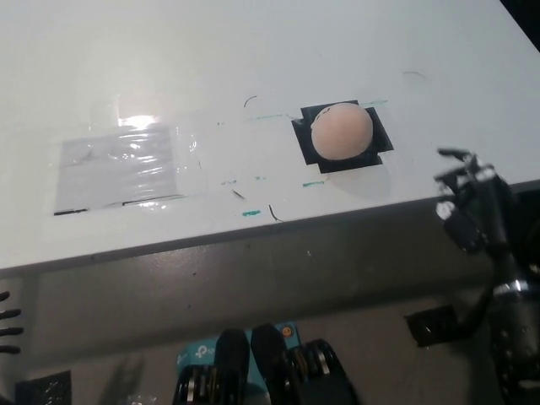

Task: The robot uses its right hand to grab and squeeze a pink dumpling toy kept on the black mask on the desk

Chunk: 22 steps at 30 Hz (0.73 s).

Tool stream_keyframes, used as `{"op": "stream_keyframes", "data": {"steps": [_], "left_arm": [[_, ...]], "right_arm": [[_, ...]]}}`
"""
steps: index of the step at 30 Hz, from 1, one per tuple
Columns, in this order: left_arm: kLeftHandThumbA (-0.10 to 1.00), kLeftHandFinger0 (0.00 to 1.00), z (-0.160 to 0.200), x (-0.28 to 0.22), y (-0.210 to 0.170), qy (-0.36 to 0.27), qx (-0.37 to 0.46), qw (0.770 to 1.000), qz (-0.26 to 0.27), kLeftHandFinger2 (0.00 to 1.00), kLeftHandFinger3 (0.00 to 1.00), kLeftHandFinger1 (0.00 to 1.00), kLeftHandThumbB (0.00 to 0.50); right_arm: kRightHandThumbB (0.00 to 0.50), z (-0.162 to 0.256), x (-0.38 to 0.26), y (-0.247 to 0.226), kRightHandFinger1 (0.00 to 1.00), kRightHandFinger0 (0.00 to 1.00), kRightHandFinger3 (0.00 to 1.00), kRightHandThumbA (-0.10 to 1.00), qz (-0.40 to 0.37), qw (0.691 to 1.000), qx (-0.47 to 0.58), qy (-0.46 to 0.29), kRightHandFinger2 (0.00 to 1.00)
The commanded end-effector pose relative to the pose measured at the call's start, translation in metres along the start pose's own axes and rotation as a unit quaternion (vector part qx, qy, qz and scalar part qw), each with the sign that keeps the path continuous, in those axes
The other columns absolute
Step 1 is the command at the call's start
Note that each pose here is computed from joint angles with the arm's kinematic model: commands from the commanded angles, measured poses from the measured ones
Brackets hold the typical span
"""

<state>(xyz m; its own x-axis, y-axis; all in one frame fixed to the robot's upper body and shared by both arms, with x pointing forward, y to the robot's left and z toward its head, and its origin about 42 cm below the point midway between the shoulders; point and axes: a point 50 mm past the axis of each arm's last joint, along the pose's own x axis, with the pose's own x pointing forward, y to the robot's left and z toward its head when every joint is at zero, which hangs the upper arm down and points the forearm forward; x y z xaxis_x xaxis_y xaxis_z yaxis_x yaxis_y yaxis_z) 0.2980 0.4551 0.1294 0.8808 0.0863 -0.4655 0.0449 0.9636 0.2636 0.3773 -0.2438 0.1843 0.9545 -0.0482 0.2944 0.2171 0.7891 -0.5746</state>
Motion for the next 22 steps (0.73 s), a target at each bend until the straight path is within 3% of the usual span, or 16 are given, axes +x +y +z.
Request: {"op": "stream_keyframes", "data": {"steps": [1,4,7,10,22], "left_arm": [[1.0,0.67,0.012,-0.005,0.012,-0.015,0.015,1.0,0.012,0.87,0.97,0.79,0.037],[1.0,0.65,0.009,-0.005,0.011,-0.016,0.013,1.0,0.009,0.88,0.97,0.78,0.044],[1.0,0.64,0.008,-0.006,0.008,-0.014,0.008,1.0,0.01,0.86,0.96,0.77,0.05],[1.0,0.65,0.008,-0.006,0.007,-0.015,0.005,1.0,0.014,0.85,0.96,0.77,0.029],[1.0,0.63,0.005,-0.006,0.007,-0.015,0.01,1.0,0.011,0.86,0.96,0.77,0.055]], "right_arm": [[0.144,0.0,0.004,-0.007,0.25,0.2,0.7,-0.1,-0.031,0.99,0.136,-0.007,0.4],[0.14,-0.011,0.006,-0.007,0.2,0.15,0.7,-0.1,-0.037,0.983,0.181,0.019,0.35],[0.114,-0.019,0.011,-0.004,0.08,0.03,0.66,-0.1,-0.052,0.969,0.234,0.058,0.26],[0.13,-0.021,0.014,-0.001,0.06,0.01,0.65,-0.1,-0.048,0.965,0.245,0.073,0.24],[0.134,-0.023,0.016,0.002,0.05,0.0,0.64,-0.1,-0.043,0.961,0.259,0.092,0.19]]}}
